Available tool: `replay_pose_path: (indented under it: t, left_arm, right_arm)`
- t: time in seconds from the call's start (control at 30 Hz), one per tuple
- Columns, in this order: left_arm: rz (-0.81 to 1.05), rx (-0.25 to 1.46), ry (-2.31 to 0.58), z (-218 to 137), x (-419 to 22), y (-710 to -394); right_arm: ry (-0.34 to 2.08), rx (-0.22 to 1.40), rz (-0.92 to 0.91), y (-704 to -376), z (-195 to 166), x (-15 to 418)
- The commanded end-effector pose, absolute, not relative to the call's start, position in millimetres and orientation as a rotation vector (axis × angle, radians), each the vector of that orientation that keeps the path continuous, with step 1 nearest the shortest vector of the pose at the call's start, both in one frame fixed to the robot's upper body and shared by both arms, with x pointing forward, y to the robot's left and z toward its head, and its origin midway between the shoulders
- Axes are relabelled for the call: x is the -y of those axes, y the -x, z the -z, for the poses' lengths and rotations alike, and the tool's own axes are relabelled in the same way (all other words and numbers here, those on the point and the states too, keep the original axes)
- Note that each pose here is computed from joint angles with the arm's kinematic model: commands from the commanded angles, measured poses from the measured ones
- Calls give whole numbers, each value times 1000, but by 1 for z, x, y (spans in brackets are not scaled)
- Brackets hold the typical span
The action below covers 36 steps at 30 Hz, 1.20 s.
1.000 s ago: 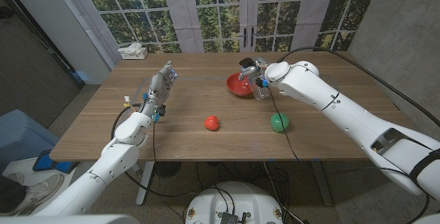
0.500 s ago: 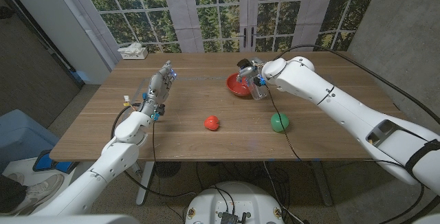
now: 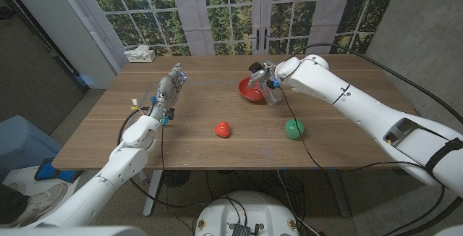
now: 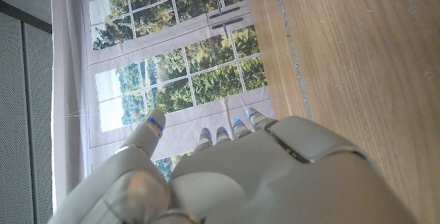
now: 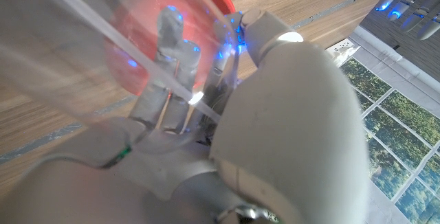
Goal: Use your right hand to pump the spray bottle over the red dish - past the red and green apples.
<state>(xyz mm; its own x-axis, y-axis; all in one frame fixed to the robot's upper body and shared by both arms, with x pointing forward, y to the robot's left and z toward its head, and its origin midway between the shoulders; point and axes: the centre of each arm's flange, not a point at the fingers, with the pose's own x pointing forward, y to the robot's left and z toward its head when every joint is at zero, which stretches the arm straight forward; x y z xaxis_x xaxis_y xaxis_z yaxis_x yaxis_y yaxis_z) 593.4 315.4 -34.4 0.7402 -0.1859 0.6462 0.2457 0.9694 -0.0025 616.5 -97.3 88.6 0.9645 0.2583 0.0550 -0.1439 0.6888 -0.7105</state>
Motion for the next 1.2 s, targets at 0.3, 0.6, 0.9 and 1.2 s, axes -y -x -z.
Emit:
replay_pose_path:
  t: [0.3, 0.6, 0.9, 1.2]
  left_arm:
    - [246, 694, 82, 29, -310, -598]
    - [249, 698, 76, 26, -307, -598]
    - [250, 699, 76, 24, -304, -598]
    - [250, 701, 67, 23, -302, -597]
  right_arm:
    - [721, 129, -263, -625, -88, 112]
    - [709, 143, -244, -623, -88, 118]
    - [700, 157, -235, -622, -89, 122]
    - [711, 158, -239, -621, -90, 122]
